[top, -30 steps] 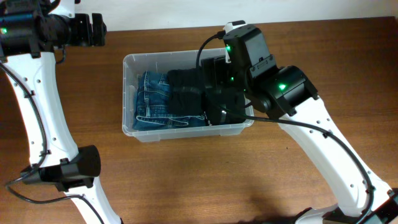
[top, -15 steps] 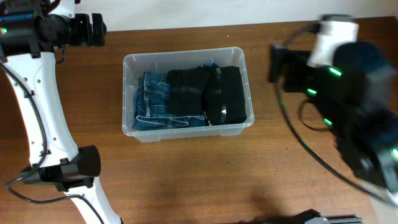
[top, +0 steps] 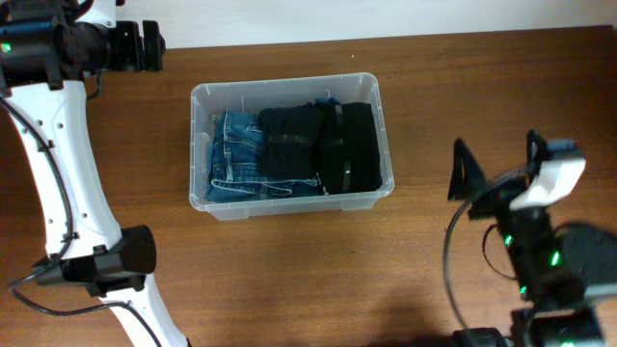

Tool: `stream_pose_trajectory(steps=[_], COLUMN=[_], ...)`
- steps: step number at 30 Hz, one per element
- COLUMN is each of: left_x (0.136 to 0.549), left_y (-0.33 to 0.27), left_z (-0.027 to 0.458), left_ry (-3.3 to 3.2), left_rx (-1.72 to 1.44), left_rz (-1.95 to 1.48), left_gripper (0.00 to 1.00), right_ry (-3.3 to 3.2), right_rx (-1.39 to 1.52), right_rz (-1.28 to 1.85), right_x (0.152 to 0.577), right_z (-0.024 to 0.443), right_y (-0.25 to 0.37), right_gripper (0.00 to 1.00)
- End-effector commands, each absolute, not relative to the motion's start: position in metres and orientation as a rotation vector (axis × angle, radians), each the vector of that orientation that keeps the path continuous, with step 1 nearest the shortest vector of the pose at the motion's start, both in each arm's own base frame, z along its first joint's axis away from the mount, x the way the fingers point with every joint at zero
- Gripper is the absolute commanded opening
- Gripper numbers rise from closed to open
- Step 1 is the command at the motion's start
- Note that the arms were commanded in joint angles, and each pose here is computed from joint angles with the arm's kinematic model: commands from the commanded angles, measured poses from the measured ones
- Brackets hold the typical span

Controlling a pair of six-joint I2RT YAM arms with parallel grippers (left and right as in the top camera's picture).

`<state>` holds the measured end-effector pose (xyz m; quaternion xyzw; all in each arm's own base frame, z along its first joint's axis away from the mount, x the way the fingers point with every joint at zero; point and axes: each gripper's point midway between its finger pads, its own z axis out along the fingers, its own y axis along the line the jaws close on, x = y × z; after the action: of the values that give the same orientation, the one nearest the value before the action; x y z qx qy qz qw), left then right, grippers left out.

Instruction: Pack container

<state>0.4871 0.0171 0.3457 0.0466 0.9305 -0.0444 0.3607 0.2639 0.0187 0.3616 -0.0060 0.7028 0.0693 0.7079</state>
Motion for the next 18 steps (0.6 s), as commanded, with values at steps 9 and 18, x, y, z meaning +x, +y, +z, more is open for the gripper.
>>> stream_pose_trajectory(steps=[9, 18], left_x=[0.489, 0.489], left_y=[0.018, 0.018], left_z=[0.341, 0.341], left_ry=[2.409, 2.409], left_rx=[0.115, 0.115], left_rz=[-0.113, -0.113], left_gripper=[0.99, 0.99], right_ry=[1.513, 1.561], right_rx=[-0.109, -0.104], right_rz=[0.120, 0.125], right_x=[0.242, 0.243], right_z=[0.242, 0.193], right_y=[0.022, 0.020], right_gripper=[0.98, 0.98])
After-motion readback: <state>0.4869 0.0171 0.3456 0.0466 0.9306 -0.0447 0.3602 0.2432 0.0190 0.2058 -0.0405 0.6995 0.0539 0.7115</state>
